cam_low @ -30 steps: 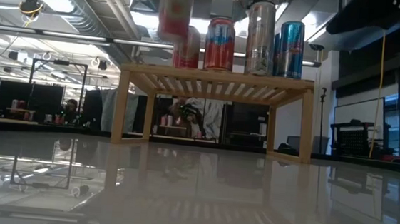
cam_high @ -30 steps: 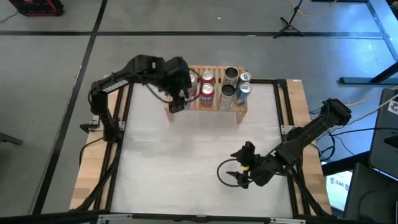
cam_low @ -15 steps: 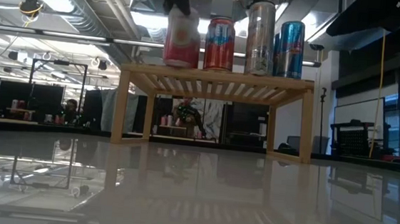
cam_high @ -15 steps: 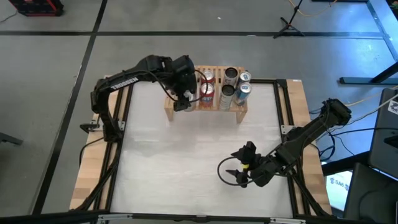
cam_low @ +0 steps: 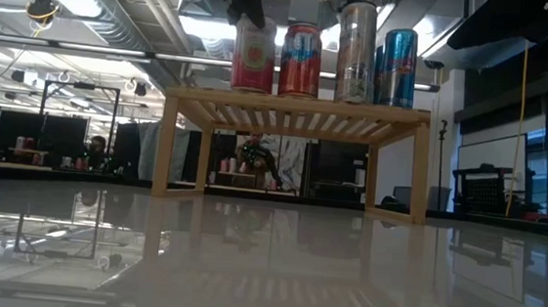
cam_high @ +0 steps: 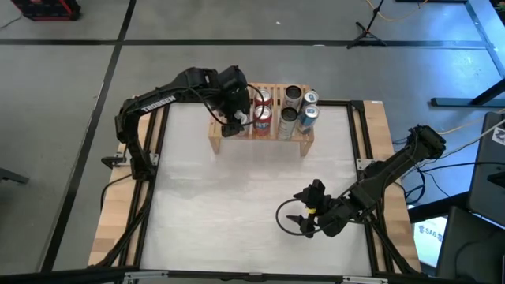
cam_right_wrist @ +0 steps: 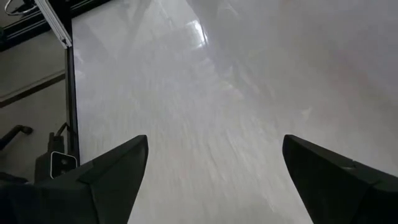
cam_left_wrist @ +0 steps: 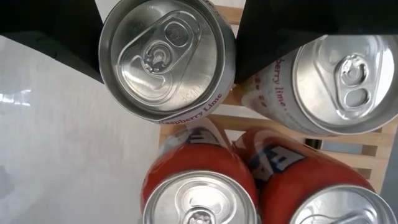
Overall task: Place canned beverage on shelf
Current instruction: Put the pink soda can on the shelf aligned with the other pink soda can, then return to Home Position
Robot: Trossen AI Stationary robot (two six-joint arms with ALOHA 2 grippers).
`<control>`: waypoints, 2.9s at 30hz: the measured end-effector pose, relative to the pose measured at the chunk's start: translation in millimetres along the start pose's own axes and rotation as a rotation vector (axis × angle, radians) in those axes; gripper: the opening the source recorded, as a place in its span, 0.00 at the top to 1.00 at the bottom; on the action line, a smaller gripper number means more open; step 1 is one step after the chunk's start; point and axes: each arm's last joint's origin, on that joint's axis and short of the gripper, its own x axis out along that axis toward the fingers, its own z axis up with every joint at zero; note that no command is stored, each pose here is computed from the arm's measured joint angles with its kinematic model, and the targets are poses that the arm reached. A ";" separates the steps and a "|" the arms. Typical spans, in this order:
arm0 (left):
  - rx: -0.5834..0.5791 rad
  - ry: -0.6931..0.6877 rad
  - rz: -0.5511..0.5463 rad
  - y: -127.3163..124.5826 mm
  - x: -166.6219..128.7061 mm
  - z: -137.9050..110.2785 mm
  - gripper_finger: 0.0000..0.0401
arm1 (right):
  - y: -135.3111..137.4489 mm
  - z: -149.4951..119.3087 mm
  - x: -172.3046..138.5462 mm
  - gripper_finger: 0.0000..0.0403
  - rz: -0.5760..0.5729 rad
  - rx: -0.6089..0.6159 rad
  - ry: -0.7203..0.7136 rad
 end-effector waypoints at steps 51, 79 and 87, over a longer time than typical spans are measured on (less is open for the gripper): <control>0.008 -0.184 0.133 3.8 -62.7 10.1 0.16 | 0.7 0.7 -0.2 0.10 0.004 0.010 -0.009; -0.101 -0.518 -0.121 -96.2 -141.4 -114.5 0.16 | -38.3 65.0 -32.1 0.62 0.126 -0.088 -0.152; -0.080 -0.603 -0.212 -106.6 -111.2 -165.0 0.16 | -57.8 72.9 -64.2 0.98 0.109 -0.167 -0.211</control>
